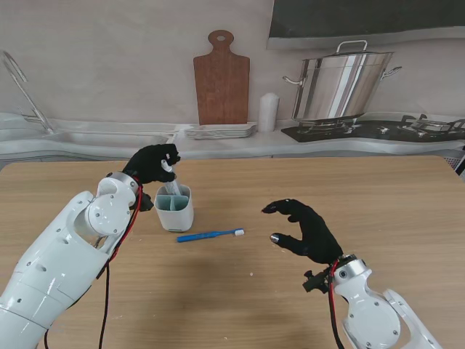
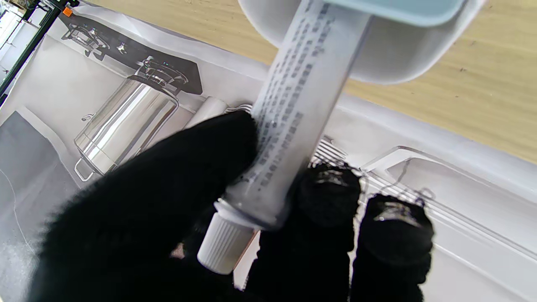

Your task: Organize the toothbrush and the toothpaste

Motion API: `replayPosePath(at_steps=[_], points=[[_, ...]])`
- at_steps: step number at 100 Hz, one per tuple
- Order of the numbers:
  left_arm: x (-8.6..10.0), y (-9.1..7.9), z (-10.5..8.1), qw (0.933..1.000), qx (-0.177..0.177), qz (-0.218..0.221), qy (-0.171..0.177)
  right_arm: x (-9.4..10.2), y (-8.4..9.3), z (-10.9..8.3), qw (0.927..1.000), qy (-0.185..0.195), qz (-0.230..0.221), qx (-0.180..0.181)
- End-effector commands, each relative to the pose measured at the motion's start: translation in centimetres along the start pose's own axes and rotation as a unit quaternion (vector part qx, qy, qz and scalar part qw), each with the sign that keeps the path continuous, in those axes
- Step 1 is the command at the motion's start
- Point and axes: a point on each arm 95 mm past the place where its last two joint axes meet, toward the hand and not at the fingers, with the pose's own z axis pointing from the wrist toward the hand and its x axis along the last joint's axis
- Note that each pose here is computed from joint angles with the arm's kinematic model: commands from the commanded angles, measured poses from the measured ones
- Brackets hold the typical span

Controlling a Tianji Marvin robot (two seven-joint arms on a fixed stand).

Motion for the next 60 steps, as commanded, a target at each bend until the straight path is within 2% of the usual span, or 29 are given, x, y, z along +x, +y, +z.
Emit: replayPosePath(at_steps=[1,60], points=[[0.4,0.2,0.0,1.0000,-0.007,-0.007,0.003,0.1,-0.5,-0.2,0.9999,-0.004,0.002,0.010],[-1.8,1.3,-0.7,0.9989,-0.042,-0.009,-0.019,0.0,-0.6,-0.2,0.9998,-0.008,0.010,0.014]])
